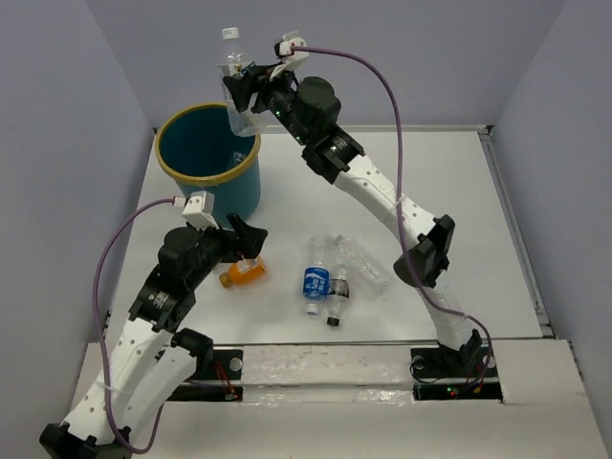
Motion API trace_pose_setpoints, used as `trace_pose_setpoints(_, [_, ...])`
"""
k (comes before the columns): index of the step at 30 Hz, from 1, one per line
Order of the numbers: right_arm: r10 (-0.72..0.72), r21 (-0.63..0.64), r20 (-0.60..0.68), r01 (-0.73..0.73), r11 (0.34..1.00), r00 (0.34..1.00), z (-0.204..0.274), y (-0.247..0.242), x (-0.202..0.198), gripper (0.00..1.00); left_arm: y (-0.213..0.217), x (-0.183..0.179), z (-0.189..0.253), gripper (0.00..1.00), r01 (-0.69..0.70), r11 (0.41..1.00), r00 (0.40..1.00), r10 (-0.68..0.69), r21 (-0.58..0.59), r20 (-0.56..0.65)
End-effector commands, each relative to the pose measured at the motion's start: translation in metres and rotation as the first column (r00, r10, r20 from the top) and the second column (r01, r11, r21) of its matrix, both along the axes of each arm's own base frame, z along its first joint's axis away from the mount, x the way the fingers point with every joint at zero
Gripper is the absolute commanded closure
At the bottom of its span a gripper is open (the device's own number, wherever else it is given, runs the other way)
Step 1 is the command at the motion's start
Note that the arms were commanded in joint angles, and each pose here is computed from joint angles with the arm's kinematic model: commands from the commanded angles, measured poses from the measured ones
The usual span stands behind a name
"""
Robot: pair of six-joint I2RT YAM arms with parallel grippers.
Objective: Put the plastic bottles in the bin
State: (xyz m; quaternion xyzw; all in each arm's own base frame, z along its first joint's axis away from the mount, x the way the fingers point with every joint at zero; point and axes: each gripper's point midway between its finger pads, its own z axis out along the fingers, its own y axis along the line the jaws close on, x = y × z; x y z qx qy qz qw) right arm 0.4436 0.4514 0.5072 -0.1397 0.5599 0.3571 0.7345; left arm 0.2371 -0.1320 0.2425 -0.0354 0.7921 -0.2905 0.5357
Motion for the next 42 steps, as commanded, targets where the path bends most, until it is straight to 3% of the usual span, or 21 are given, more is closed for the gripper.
trace_pose_setpoints(1, [0.084, 0.065, 0.205, -0.099, 0.993, 0.975, 0.03, 0.031, -0.017, 0.5, -0.027, -0.009, -0.028, 0.01, 0.089, 0.993, 0.992, -0.096, -0.077, -0.088])
trace_pose_setpoints(10, [0.087, 0.101, 0.258, -0.116, 0.988, 0.962, -0.026, 0.075, 0.002, 0.49, -0.055, -0.016, -0.066, 0.01, 0.223, 0.972, 0.945, -0.235, -0.077, -0.228])
trace_pose_setpoints(12, [0.13, 0.066, 0.265, -0.153, 0.986, 0.955, -0.035, 0.084, -0.001, 0.33, -0.058, -0.016, -0.073, 0.01, 0.234, 0.97, 0.937, -0.244, -0.067, -0.251])
trace_pose_setpoints(13, [0.143, 0.048, 0.255, -0.161, 0.986, 0.956, -0.04, 0.086, -0.002, 0.16, -0.06, -0.015, -0.075, 0.01, 0.24, 0.969, 0.934, -0.248, -0.063, -0.258])
trace_pose_setpoints(14, [0.154, 0.037, 0.246, -0.168, 0.985, 0.957, -0.043, 0.088, -0.002, 0.06, -0.061, -0.015, -0.077, 0.01, 0.243, 0.968, 0.931, -0.25, -0.06, -0.266])
trace_pose_setpoints(15, [0.168, 0.022, 0.237, -0.178, 0.984, 0.957, -0.045, 0.089, -0.004, 0.01, -0.065, -0.014, -0.078, 0.01, 0.258, 0.965, 0.926, -0.262, -0.051, -0.272])
trace_pose_setpoints(21, [0.176, -0.061, 0.136, -0.17, 0.984, 0.975, -0.042, 0.054, -0.032, 0.0, -0.086, -0.014, -0.087, 0.01, 0.278, 0.96, 0.914, -0.258, 0.018, -0.314])
trace_pose_setpoints(22, [0.165, -0.03, 0.166, -0.162, 0.986, 0.972, -0.004, 0.026, -0.053, 0.01, -0.092, -0.014, -0.085, 0.01, 0.279, 0.96, 0.917, -0.255, 0.036, -0.308])
trace_pose_setpoints(24, [0.141, -0.051, 0.122, -0.135, 0.989, 0.982, -0.013, 0.0, -0.063, 0.03, -0.098, -0.013, -0.089, 0.01, 0.276, 0.959, 0.917, -0.242, 0.065, -0.317])
trace_pose_setpoints(26, [0.06, -0.067, 0.018, -0.059, 0.996, 0.998, -0.041, -0.045, -0.074, 0.16, -0.101, -0.008, -0.098, 0.01, 0.254, 0.961, 0.922, -0.205, 0.112, -0.329])
trace_pose_setpoints(27, [0.036, -0.119, -0.105, -0.048, 0.992, 0.994, -0.097, -0.055, -0.077, 0.21, -0.104, -0.003, -0.103, 0.01, 0.244, 0.961, 0.921, -0.188, 0.131, -0.34])
trace_pose_setpoints(29, [-0.012, -0.108, -0.16, -0.006, 0.994, 0.987, -0.103, -0.098, -0.093, 0.31, -0.107, 0.003, -0.107, 0.01, 0.229, 0.96, 0.926, -0.163, 0.163, -0.342])
trace_pose_setpoints(30, [-0.069, -0.126, -0.207, 0.044, 0.991, 0.976, -0.121, -0.114, -0.095, 0.35, -0.113, 0.008, -0.109, 0.01, 0.229, 0.958, 0.925, -0.159, 0.174, -0.345])
trace_pose_setpoints(31, [-0.128, -0.203, -0.304, 0.067, 0.977, 0.944, -0.174, -0.132, -0.099, 0.39, -0.116, 0.012, -0.11, 0.01, 0.221, 0.958, 0.927, -0.148, 0.184, -0.345])
trace_pose_setpoints(34, [-0.248, -0.286, -0.416, 0.133, 0.949, 0.875, -0.23, -0.185, -0.123, 0.46, -0.128, 0.024, -0.118, 0.01, 0.216, 0.957, 0.924, -0.135, 0.195, -0.358])
trace_pose_setpoints(39, [-0.315, -0.389, -0.496, 0.118, 0.914, 0.809, -0.278, -0.235, -0.163, 0.42, -0.144, 0.041, -0.135, 0.01, 0.236, 0.943, 0.908, -0.13, 0.233, -0.398])
trace_pose_setpoints(42, [-0.331, -0.44, -0.53, 0.081, 0.894, 0.781, -0.297, -0.25, -0.178, 0.26, -0.159, 0.045, -0.145, 0.01, 0.283, 0.928, 0.878, -0.149, 0.241, -0.454])
